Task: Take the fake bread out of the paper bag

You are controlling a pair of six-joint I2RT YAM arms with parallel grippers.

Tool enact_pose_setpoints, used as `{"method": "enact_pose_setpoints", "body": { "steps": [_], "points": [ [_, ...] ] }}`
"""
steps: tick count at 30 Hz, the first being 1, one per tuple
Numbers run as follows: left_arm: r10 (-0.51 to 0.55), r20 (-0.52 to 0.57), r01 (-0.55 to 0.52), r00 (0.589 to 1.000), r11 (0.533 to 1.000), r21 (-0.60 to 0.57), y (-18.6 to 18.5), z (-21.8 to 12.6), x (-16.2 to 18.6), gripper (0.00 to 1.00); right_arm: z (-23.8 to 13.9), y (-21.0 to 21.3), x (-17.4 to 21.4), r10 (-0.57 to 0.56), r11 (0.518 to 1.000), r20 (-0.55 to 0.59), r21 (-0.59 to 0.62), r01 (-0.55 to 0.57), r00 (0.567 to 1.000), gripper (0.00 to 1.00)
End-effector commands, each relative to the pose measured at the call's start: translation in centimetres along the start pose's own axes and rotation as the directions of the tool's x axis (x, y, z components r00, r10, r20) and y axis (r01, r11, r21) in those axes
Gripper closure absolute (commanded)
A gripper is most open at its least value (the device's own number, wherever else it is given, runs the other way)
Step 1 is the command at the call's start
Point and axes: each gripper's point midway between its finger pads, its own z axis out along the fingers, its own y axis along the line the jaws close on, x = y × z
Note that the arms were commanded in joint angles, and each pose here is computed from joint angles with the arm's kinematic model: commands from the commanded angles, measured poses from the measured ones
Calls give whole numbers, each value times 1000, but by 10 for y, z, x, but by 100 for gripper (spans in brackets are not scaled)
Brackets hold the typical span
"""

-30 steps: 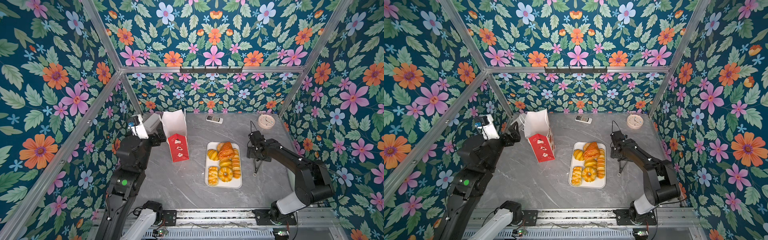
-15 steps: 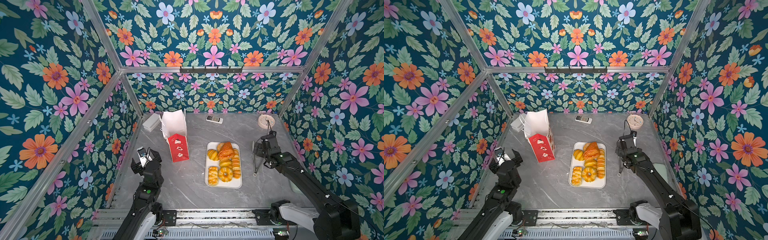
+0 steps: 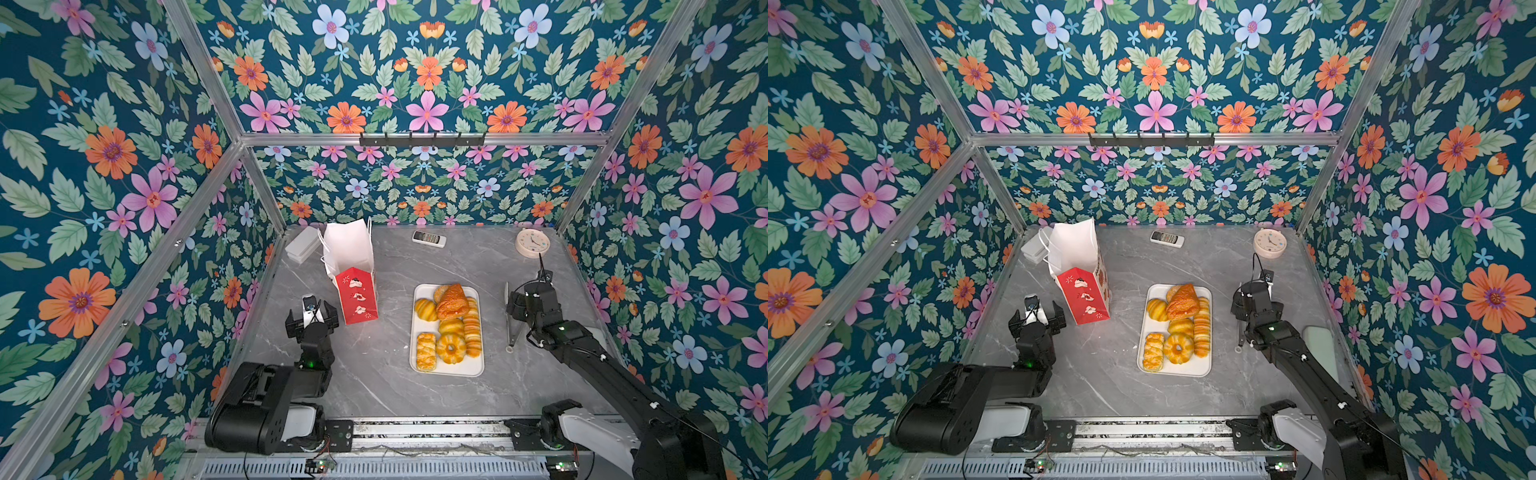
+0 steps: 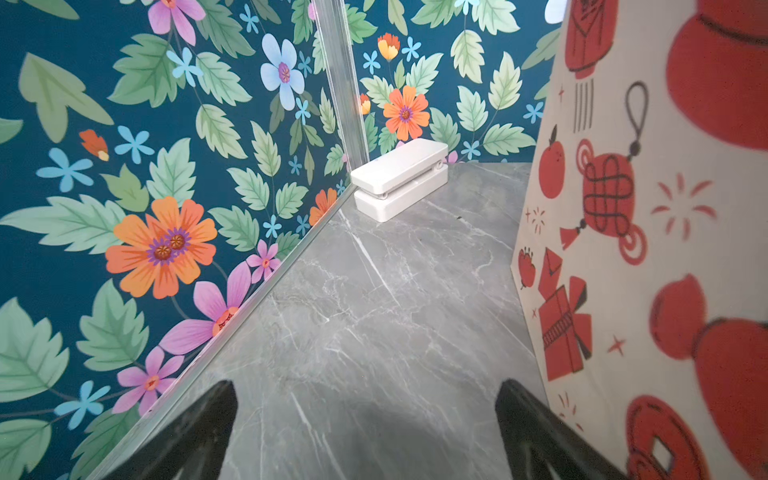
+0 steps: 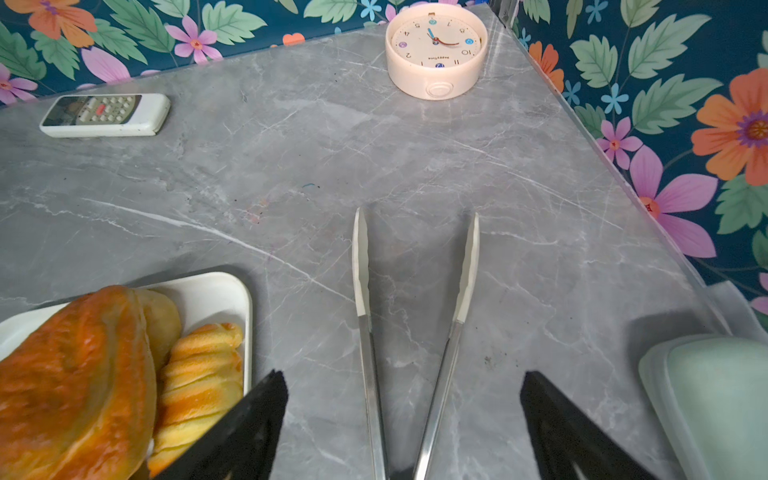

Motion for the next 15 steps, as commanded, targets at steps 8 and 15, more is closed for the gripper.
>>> {"method": "enact_pose_setpoints", "body": {
  "steps": [8,15],
  "points": [
    [-57,36,52,998,991,123,-29,37,-9,0,17,4,-29,-92,996,281,20,89,955,11],
    [-54,41,49,998,992,115,-29,40,-11,0,46,10,-13,-187,982,248,55,179,951,12]
  ]
}}
